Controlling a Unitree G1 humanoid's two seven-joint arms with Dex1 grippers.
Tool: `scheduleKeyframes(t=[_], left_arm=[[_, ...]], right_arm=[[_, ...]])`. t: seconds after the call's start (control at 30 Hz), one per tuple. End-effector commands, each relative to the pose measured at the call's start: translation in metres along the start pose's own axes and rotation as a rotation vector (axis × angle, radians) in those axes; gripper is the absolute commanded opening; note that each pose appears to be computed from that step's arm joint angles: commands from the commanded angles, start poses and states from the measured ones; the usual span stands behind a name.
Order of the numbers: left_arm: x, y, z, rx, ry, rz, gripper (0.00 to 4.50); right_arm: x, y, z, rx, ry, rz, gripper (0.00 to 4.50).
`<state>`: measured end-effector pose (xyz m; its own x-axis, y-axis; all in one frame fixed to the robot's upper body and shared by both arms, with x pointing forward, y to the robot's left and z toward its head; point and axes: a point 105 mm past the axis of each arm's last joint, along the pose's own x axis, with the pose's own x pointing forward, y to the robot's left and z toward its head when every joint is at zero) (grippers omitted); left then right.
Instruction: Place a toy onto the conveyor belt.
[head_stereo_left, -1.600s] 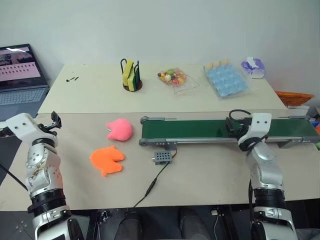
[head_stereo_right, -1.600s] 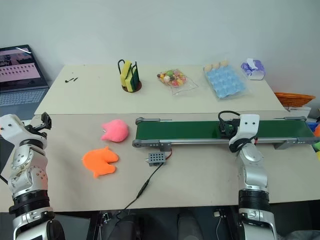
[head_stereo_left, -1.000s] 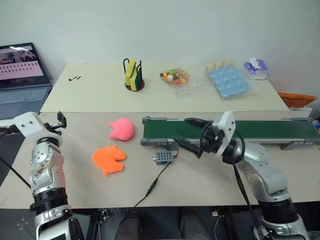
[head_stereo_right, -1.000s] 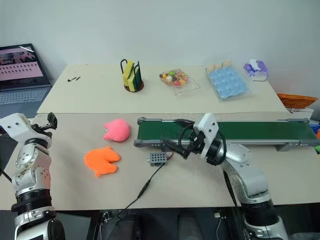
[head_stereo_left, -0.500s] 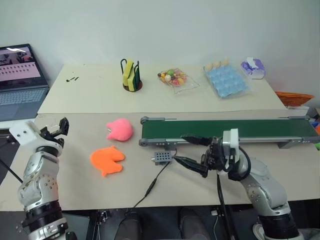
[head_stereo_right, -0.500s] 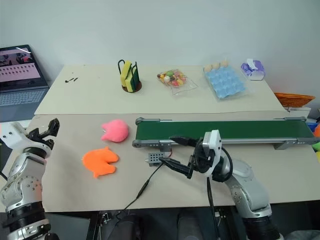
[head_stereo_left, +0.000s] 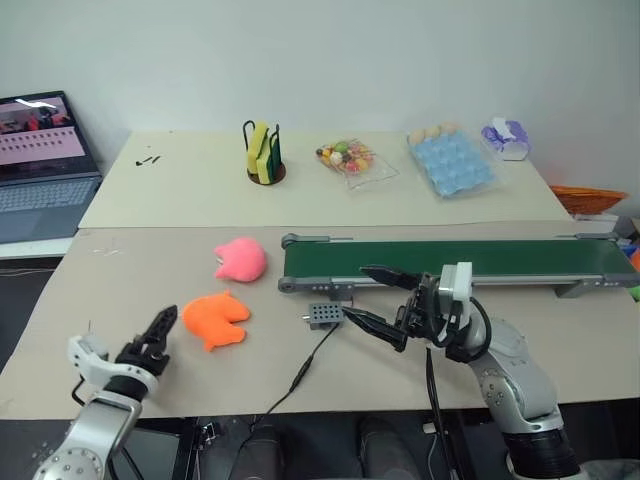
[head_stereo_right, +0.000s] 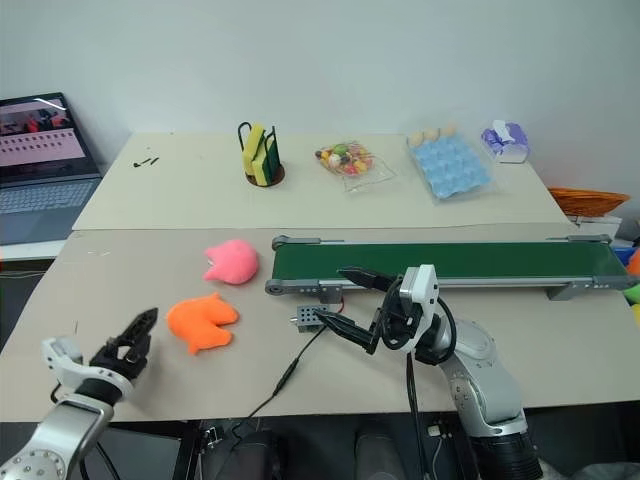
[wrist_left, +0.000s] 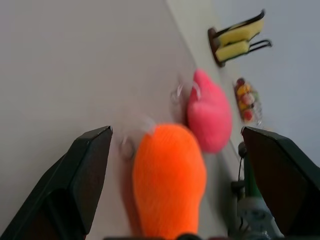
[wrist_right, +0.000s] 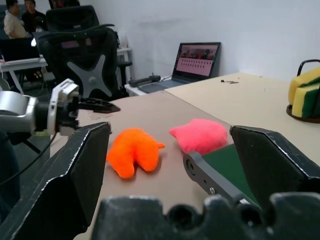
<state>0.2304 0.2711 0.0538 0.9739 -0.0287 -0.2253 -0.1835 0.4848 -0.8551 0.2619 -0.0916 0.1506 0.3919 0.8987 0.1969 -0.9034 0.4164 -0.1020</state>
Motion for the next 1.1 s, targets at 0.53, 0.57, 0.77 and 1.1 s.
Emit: scheduleKeyframes(t=[0.53,0.57,0.77,1.1], left_arm=[[0.048,-0.026,-0.042,-0.033,0.115,-0.063,4.4],[0.051,-0.027,-0.042,-0.039,0.111,-0.065,4.4],[0.056,-0.022,-0.045,-0.065,0.111,-0.058,4.4],[0.055,-0.015,-0.05,-0.043,0.125,-0.059,2.96]], right_arm=[[-0.002,-0.006,0.008,-0.055,-0.01,-0.069,4.5],[-0.002,-0.007,0.008,-0.057,-0.01,-0.073,4.5],[-0.002,-0.008,0.009,-0.06,-0.01,-0.088,4.5],[-0.002,-0.011,0.009,-0.061,-0.005,-0.098,4.5]])
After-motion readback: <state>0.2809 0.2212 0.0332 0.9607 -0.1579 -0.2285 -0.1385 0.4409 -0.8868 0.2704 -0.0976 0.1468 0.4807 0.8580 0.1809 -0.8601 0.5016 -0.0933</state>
